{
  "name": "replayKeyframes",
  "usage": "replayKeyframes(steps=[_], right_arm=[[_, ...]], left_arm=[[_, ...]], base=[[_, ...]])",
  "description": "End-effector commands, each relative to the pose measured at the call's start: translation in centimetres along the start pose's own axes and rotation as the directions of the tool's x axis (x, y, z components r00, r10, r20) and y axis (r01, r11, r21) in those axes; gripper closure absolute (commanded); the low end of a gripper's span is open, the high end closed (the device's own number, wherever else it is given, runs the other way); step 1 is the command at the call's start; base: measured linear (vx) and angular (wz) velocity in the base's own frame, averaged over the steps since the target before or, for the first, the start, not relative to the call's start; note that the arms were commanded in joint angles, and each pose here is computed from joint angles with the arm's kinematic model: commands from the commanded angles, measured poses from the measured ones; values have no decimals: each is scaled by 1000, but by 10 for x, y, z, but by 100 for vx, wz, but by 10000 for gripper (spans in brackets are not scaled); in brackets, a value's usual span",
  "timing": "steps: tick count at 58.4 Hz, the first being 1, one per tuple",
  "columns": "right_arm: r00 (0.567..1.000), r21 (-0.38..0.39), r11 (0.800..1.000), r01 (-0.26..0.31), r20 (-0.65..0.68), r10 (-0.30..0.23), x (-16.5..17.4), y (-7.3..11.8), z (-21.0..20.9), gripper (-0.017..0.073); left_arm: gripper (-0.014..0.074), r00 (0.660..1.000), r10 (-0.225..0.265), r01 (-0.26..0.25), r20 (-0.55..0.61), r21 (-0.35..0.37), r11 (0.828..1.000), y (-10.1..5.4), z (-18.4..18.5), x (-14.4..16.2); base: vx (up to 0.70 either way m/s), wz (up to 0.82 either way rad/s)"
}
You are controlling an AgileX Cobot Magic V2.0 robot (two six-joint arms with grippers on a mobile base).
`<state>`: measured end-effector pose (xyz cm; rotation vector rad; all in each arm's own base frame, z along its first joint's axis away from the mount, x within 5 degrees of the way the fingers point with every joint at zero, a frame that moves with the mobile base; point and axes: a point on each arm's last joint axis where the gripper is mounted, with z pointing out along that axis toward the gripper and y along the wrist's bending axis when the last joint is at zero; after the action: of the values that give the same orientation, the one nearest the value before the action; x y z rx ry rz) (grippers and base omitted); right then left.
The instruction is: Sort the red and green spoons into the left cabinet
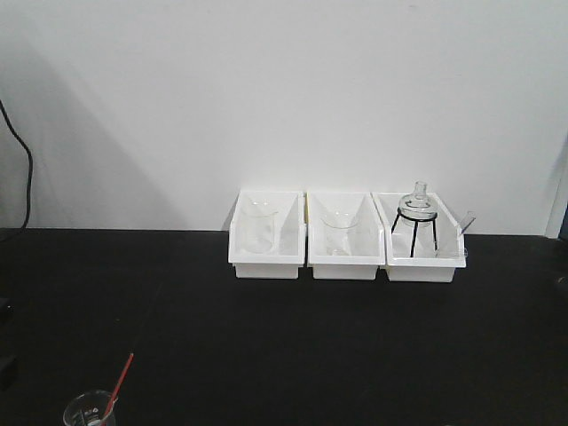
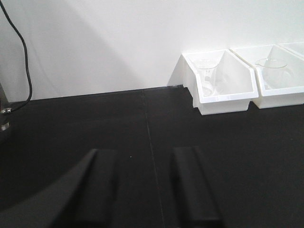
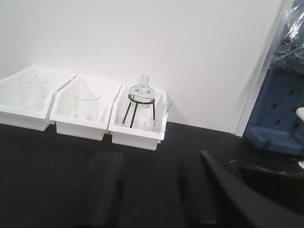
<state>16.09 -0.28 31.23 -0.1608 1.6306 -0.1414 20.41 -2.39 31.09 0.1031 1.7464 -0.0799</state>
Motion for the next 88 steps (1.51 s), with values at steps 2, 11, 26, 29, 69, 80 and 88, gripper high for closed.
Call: replayKeyframes(steps=[2,11,26,29,69,80,88], right_arm=[[992,-7,1000,8,126,-7,-21,-1,-1,-62],[989,-12,1000,-2,146,4,-23,-1,-1,-171],[980,-119,990,-82,170,101,-9,10,8,-121],[985,-178,983,-48,157,76,4,18,11,-104],[996,-504,860,-80,-68,53,120,67,21,40],[998,-461,885,-61,-35,51,131,65,34,40],[997,-433,899,-65,-1,71,139,64,42,40]], left_arm=[[23,991,-6,6,134,-3,1000,0,-3,-23],[-9,995,-6,6,104,-2,1000,0,-3,-20],[15,996,-6,6,91,-2,1000,0,-2,-17],[15,995,-6,6,95,-2,1000,0,-2,-17],[15,995,-6,6,95,-3,1000,0,-2,-17],[15,995,-6,6,95,-3,1000,0,-2,-17],[15,995,-6,6,95,-3,1000,0,-2,-17]], base=[[0,0],[0,0],[0,0],[0,0],[0,0],[0,0],[0,0]])
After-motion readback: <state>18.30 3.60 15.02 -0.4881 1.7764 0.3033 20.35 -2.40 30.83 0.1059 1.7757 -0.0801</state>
